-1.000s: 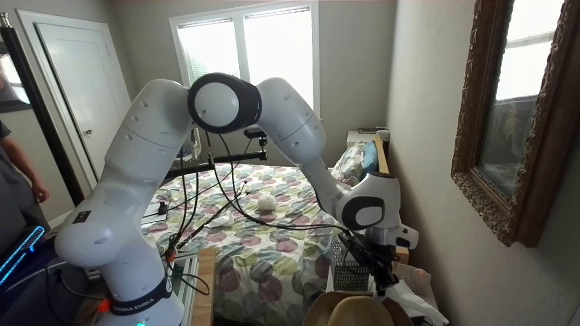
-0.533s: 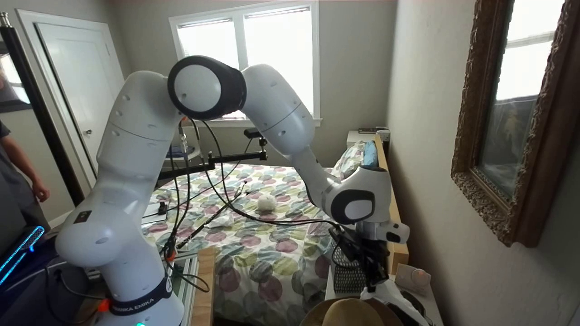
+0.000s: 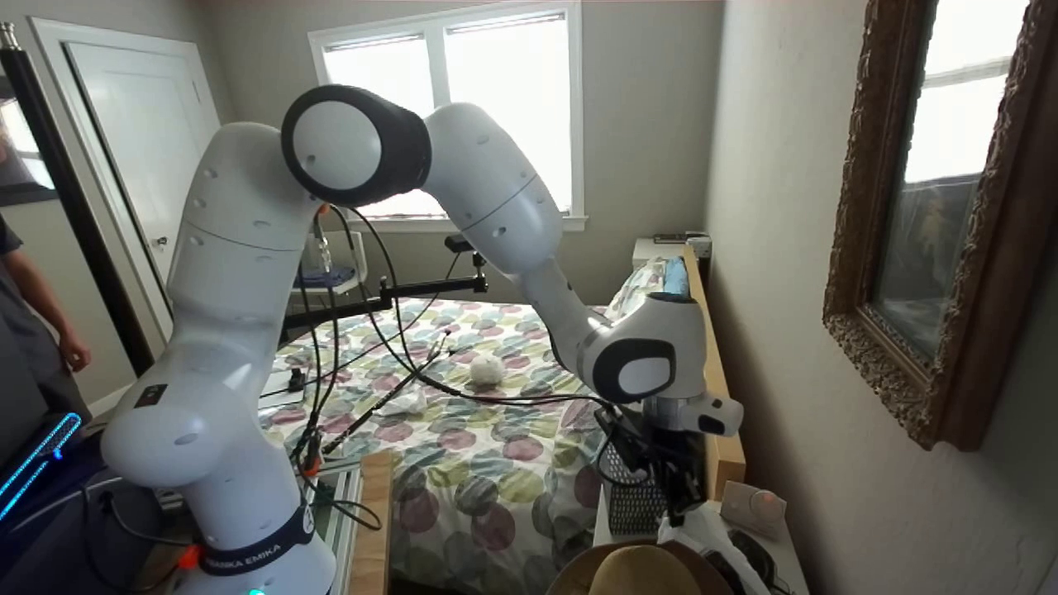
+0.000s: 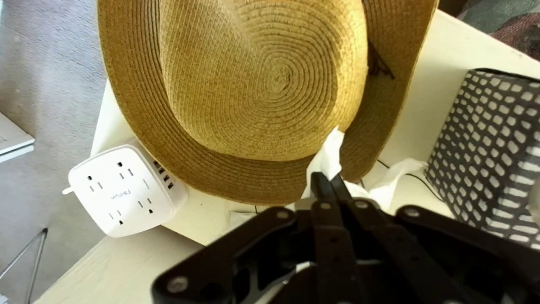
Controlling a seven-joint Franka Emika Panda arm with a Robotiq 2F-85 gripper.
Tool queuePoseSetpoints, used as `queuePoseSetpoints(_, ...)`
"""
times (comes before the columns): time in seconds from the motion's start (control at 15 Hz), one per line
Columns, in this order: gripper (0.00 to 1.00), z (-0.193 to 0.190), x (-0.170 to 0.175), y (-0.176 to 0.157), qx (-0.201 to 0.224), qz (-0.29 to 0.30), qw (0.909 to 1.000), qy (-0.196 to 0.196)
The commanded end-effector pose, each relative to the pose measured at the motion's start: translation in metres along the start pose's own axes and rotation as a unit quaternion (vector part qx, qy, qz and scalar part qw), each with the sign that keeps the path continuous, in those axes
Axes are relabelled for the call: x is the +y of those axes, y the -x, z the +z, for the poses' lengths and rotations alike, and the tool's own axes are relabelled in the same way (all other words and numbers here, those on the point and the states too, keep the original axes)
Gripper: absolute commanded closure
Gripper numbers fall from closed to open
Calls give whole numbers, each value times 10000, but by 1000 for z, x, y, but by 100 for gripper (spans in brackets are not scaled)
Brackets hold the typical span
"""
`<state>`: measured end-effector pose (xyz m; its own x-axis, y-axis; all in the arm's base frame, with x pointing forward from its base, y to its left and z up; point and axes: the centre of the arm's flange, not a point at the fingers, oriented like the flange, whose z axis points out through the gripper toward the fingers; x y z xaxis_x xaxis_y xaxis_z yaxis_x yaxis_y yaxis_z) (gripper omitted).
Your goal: Use the tissue to wipe the picture frame then put the hat on the hook
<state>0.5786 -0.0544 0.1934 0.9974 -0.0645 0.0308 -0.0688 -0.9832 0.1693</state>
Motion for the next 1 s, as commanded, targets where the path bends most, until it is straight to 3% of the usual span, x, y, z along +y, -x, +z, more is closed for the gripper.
queuePoseSetpoints(0.0,100,-32,12,32,464,336,9984,20)
queuePoseSetpoints(0.53,100,-83,40,79,1614,1187,9796,-175)
queuePoseSetpoints(0.93,100,-122,42,101,2721,1427,9515,-150)
